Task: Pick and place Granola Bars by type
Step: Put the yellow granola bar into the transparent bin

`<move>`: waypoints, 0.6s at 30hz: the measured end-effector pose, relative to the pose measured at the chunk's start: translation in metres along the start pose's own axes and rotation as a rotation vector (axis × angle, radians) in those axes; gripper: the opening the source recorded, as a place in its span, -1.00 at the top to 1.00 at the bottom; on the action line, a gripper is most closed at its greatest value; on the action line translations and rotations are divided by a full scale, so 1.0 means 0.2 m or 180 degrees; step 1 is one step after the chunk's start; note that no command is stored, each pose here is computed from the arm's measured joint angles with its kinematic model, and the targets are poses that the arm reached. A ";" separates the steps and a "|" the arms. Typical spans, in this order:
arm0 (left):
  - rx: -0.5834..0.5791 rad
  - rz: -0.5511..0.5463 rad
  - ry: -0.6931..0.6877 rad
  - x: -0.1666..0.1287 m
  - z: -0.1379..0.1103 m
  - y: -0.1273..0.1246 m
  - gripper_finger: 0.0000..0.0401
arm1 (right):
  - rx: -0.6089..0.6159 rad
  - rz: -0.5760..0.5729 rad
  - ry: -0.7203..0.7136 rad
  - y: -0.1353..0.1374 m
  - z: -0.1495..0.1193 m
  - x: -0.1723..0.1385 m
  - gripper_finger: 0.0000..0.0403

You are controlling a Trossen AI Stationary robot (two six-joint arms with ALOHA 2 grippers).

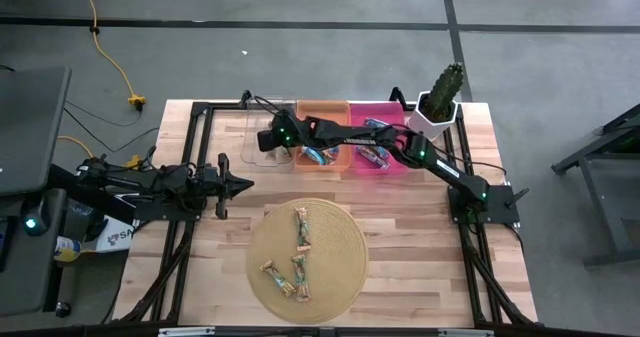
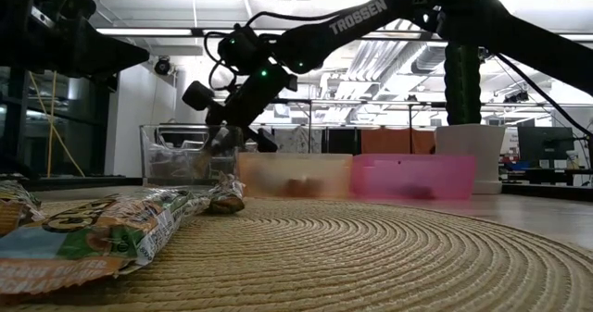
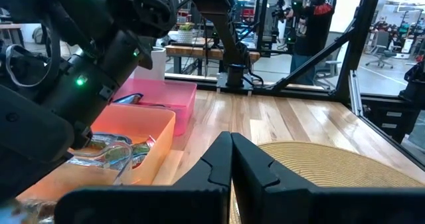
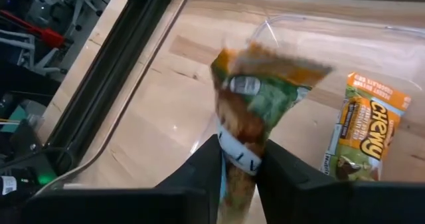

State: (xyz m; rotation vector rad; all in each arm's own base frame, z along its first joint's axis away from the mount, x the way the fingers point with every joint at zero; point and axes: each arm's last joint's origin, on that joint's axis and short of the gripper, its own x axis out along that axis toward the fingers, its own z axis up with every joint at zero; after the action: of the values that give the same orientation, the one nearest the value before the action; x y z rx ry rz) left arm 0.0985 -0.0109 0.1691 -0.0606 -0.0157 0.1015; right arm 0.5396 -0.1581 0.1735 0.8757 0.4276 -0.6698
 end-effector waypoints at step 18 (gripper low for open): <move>0.0000 -0.0002 -0.0001 0.00 0.00 0.00 1.00 | -0.0262 0.0150 0.0098 0.02 0.00 -0.02 0.29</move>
State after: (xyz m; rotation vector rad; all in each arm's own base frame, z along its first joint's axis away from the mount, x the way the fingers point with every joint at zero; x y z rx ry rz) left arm 0.0985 -0.0110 0.1692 -0.0606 -0.0159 0.1007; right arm 0.5403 -0.1548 0.1787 0.8164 0.4578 -0.5922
